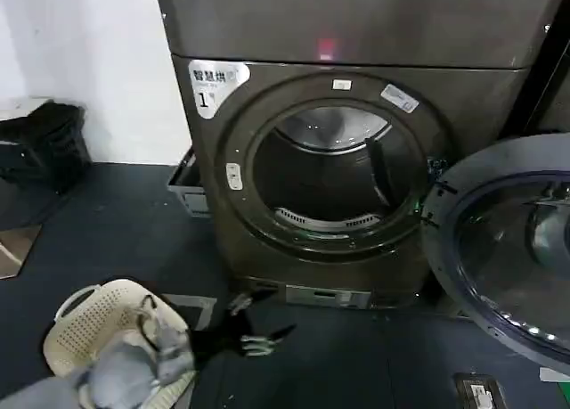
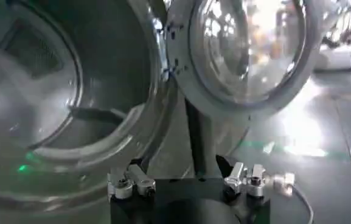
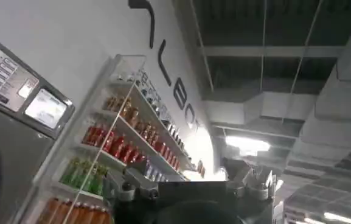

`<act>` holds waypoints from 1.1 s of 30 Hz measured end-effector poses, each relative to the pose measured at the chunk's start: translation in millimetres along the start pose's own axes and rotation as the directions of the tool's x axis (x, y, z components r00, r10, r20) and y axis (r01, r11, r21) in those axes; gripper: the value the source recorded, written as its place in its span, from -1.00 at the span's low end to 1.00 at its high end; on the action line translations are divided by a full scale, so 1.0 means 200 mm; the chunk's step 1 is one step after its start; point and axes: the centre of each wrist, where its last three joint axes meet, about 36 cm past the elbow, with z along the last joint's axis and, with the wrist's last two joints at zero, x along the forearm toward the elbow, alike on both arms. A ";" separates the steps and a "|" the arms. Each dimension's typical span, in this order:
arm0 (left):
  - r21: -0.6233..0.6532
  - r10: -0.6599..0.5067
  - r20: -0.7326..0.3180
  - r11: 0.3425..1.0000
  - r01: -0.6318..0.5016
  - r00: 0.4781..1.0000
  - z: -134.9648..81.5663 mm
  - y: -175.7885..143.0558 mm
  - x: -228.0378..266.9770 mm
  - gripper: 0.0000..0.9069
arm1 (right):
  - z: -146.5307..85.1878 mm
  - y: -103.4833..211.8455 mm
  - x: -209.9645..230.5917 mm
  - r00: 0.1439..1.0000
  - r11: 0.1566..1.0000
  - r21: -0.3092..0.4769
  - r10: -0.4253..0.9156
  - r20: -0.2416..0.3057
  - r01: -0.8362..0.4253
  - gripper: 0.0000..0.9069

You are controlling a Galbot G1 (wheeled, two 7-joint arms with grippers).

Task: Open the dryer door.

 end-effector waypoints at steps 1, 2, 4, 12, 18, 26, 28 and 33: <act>-0.010 0.002 -0.022 1.000 -0.003 1.000 -0.01 0.01 0.03 1.00 | 0.00 0.00 0.00 1.000 1.000 0.000 0.002 0.001 -0.002 1.00; -0.021 0.007 -0.048 1.000 -0.008 0.999 -0.02 0.03 0.06 1.00 | 0.00 0.00 0.00 1.000 1.000 0.000 0.003 0.003 -0.003 1.00; -0.049 0.022 -0.093 0.998 -0.027 0.995 -0.04 0.07 0.12 1.00 | 0.00 0.01 0.01 1.000 1.000 -0.002 0.003 0.003 -0.003 1.00; -0.141 0.035 -0.340 0.986 -0.088 0.940 -0.19 0.26 0.31 1.00 | 0.00 0.00 0.01 1.000 1.000 0.003 0.007 0.012 -0.007 1.00; -0.189 0.009 -0.483 0.975 -0.114 0.875 -0.25 0.40 0.45 1.00 | 0.00 -0.03 -0.01 1.000 1.000 0.006 0.009 0.010 -0.009 1.00; -0.250 -0.028 -0.637 0.953 -0.173 0.770 -0.32 0.52 0.63 1.00 | 0.00 -0.02 -0.02 1.000 1.000 0.002 0.003 0.010 -0.003 1.00; -0.246 -0.032 -0.678 0.951 -0.186 0.735 -0.33 0.54 0.66 1.00 | -0.01 -0.02 -0.02 1.000 1.000 0.002 0.003 0.016 -0.003 1.00; -0.233 -0.030 -0.774 0.942 -0.240 0.632 -0.34 0.56 0.73 1.00 | 0.00 -0.04 -0.03 1.000 1.000 0.004 0.013 0.016 -0.013 1.00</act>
